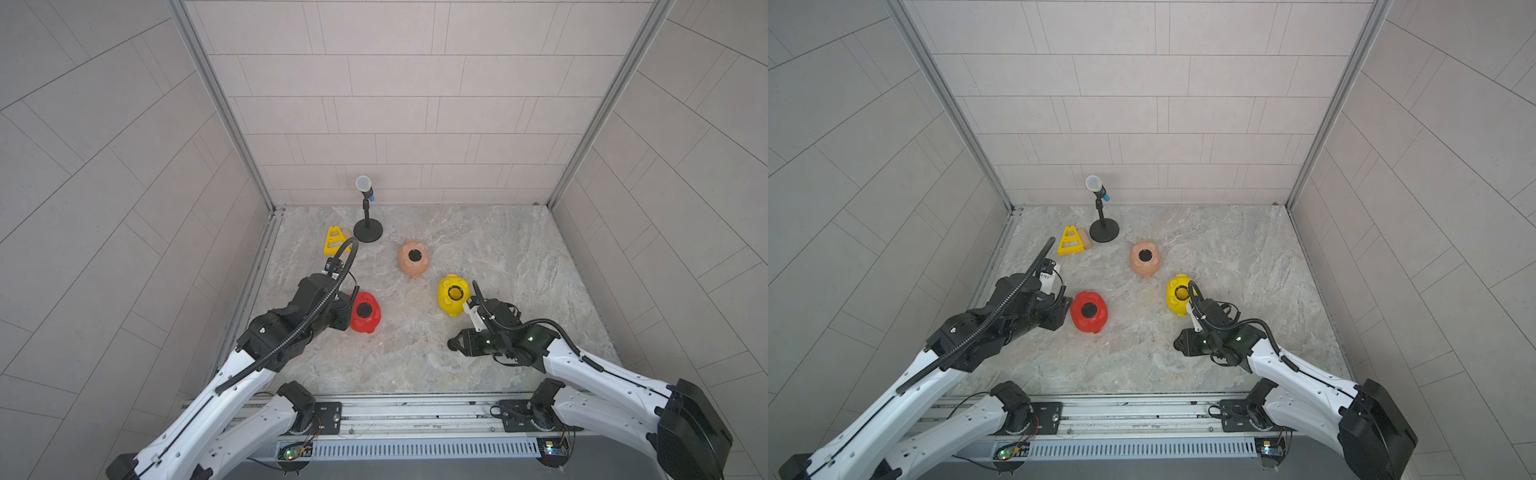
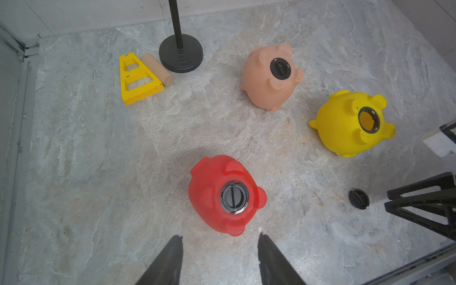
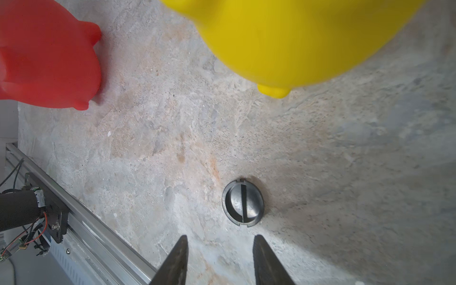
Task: Close piggy banks
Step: Move the knob to the center of the board.
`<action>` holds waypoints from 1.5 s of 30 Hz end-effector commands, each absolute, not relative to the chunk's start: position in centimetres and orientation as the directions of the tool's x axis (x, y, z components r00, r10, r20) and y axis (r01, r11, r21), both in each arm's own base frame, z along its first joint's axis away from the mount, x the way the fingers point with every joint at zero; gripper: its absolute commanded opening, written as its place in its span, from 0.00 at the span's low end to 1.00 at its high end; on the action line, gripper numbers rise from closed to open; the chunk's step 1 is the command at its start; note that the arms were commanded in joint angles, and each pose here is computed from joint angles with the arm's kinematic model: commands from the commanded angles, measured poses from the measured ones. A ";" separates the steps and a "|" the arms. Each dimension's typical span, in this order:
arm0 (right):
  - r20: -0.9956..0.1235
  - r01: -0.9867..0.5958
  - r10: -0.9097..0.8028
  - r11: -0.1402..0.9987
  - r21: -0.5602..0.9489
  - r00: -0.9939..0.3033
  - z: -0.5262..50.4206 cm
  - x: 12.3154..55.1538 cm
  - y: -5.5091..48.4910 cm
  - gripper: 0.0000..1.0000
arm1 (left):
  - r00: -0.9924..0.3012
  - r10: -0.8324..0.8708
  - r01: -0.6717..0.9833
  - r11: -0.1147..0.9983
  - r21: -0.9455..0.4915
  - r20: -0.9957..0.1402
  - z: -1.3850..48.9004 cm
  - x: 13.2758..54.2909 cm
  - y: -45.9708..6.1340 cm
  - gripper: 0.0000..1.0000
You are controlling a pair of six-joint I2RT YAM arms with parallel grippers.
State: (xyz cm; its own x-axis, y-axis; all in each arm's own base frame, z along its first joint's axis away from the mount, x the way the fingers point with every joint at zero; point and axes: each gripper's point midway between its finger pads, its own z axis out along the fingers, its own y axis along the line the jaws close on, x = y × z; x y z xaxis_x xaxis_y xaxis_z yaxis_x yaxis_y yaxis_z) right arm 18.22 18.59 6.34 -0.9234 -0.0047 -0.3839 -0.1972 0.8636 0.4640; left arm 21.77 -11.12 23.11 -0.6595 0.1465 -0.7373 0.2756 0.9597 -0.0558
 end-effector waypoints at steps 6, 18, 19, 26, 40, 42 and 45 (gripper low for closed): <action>-0.402 -0.220 -0.040 0.884 0.412 -0.915 5.5 18.9 18.9 0.35 | -0.618 0.146 0.250 0.968 -0.016 -0.772 23.9 21.9 -10.0 0.54; -0.400 -0.234 -0.063 0.888 0.395 -0.914 4.5 19.1 19.4 0.24 | -0.618 0.149 0.250 0.968 -0.013 -0.772 23.9 21.9 -9.9 0.54; -0.400 -0.232 -0.062 0.890 0.393 -0.914 4.4 19.2 19.4 0.23 | -0.617 0.150 0.250 0.968 -0.012 -0.772 23.9 21.9 -9.9 0.54; -0.389 -0.223 -0.076 0.910 0.350 -0.918 3.5 19.4 18.9 0.20 | -0.615 0.152 0.252 0.968 -0.010 -0.774 23.9 21.9 -9.9 0.55; -0.328 -0.182 -0.077 0.936 0.303 -0.941 1.5 19.0 18.1 0.18 | -0.617 0.154 0.253 0.967 -0.009 -0.771 23.8 21.9 -10.0 0.54; -0.316 -0.177 -0.087 0.946 0.271 -0.945 1.3 18.8 17.5 0.17 | -0.618 0.155 0.254 0.967 -0.009 -0.771 23.8 21.9 -10.0 0.54; -0.287 -0.153 -0.090 0.967 0.204 -0.954 0.8 18.3 16.0 0.18 | -0.619 0.155 0.252 0.968 -0.008 -0.770 23.7 22.0 -10.0 0.54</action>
